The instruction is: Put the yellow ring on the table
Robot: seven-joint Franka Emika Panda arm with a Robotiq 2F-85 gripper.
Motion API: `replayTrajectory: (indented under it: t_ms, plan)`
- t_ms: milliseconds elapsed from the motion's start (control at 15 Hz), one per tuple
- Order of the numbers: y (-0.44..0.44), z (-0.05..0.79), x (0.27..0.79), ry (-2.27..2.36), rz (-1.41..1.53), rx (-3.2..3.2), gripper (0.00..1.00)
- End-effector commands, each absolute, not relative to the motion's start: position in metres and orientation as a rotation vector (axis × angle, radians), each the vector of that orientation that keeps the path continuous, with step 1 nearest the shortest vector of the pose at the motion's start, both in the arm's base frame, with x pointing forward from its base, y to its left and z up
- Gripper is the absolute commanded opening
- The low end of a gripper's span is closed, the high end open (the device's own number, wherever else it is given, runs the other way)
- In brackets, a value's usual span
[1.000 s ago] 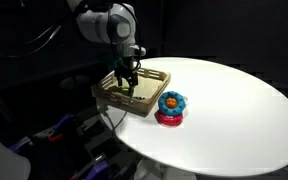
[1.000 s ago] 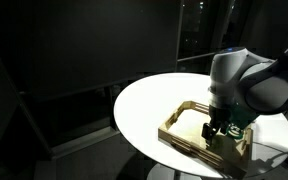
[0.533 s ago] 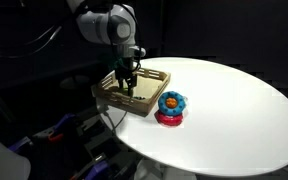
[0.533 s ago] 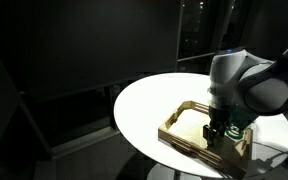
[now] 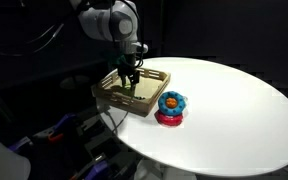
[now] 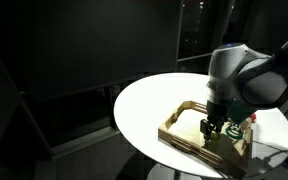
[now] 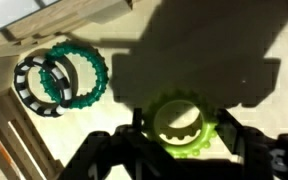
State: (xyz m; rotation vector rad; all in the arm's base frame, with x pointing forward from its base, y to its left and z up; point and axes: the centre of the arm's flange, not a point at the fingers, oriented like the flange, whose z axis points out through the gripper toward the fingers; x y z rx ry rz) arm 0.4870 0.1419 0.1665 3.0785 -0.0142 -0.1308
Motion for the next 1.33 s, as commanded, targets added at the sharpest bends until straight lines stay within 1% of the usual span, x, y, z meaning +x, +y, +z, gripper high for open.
replayTrajectory:
  t_ms: [0,867,1267]
  plan:
    - [0.131,0.195,0.501,-0.100,-0.118,3.075,0.49]
    - [0.040,0.228,0.546,-0.476,-0.154,2.942,0.49]
    - [-0.005,0.229,0.554,-0.662,-0.180,2.843,0.49]
